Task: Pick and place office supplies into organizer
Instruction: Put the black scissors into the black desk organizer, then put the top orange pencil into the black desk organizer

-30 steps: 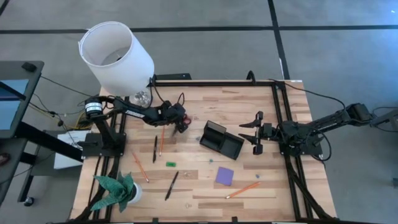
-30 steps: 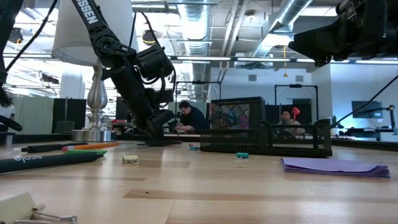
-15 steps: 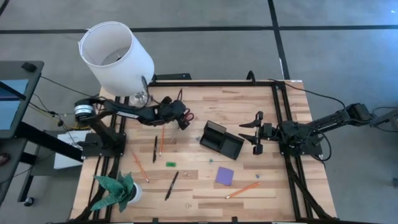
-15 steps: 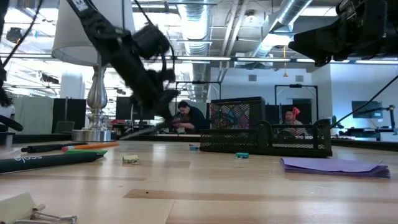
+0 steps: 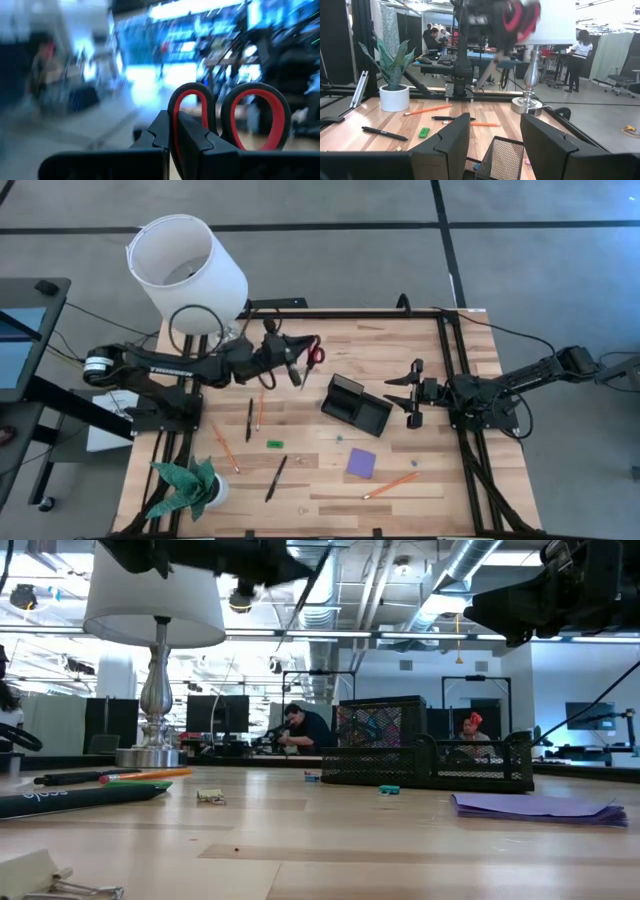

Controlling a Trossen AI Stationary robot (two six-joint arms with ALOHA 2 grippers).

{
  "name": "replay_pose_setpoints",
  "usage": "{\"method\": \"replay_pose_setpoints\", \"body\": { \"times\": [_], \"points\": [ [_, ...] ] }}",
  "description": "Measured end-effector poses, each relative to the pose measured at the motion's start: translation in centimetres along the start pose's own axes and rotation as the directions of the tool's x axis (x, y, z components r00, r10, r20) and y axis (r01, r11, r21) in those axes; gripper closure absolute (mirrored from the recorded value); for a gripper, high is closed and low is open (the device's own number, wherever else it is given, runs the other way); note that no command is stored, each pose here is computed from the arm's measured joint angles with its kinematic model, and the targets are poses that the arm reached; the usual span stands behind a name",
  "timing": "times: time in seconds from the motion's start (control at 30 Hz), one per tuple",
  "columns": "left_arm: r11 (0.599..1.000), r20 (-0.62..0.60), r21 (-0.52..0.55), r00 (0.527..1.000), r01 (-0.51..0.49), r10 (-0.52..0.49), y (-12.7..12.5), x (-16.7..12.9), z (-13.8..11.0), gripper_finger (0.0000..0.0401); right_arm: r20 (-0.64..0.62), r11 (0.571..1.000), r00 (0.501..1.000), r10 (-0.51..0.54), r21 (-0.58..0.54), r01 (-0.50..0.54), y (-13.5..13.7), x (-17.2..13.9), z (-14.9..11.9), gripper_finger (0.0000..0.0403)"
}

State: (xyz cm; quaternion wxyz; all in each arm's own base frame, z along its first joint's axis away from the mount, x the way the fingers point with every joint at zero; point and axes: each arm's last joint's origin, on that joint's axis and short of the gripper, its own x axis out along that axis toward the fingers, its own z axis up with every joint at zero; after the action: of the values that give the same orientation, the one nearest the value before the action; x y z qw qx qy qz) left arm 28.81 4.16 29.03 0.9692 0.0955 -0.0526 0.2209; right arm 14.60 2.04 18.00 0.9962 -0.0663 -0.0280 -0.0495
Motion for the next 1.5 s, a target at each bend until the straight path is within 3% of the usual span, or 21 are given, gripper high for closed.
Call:
{"method": "replay_pose_setpoints", "body": {
  "times": [0.13,0.23,0.4,0.5,0.63,0.8,1.27,1.5],
  "points": [
    [0.997,0.163,0.028,0.983,0.076,-0.08,-0.9,0.8,0.1,0.0401,0.0,1.0,1.0,0.0,0.0,0.0,0.0,0.0,0.0,0.023],
    [0.991,0.246,0.053,0.961,0.119,-0.129,-1.9,1.8,-1.6,0.04,0.006,1.0,1.0,-0.001,0.001,0.001,0.0,0.0,0.1,0.023],
    [0.987,0.39,0.157,0.915,0.04,-0.099,-3.4,3.5,-5.8,0.0399,0.008,1.0,1.0,-0.001,0.002,0.001,0.0,0.0,0.1,0.023],
    [0.974,0.348,0.211,0.926,0.076,-0.148,-4.0,5.4,-8.1,0.0397,0.007,1.0,1.0,-0.001,0.002,0.001,0.0,0.0,0.1,0.023],
    [0.977,0.376,0.195,0.913,0.086,-0.156,-4.8,7.7,-9.3,0.0398,0.007,1.0,1.0,-0.001,0.002,0.001,0.0,0.0,0.1,0.023],
    [0.981,0.436,0.181,0.888,0.072,-0.146,-5.3,9.5,-8.2,0.0399,0.007,1.0,1.0,0.001,0.03,-0.001,0.0,0.0,0.1,0.023],
    [0.982,0.408,0.178,0.904,0.059,-0.128,-5.3,9.8,-8.3,0.0401,-0.046,0.993,0.997,0.054,0.112,-0.049,0.7,-0.2,-0.4,0.023],
    [0.988,0.446,0.154,0.892,0.005,-0.074,-4.7,9.2,-5.1,0.0401,0.094,0.977,0.982,0.162,0.124,-0.173,2.3,-0.8,1.1,0.0231]
  ]
}}
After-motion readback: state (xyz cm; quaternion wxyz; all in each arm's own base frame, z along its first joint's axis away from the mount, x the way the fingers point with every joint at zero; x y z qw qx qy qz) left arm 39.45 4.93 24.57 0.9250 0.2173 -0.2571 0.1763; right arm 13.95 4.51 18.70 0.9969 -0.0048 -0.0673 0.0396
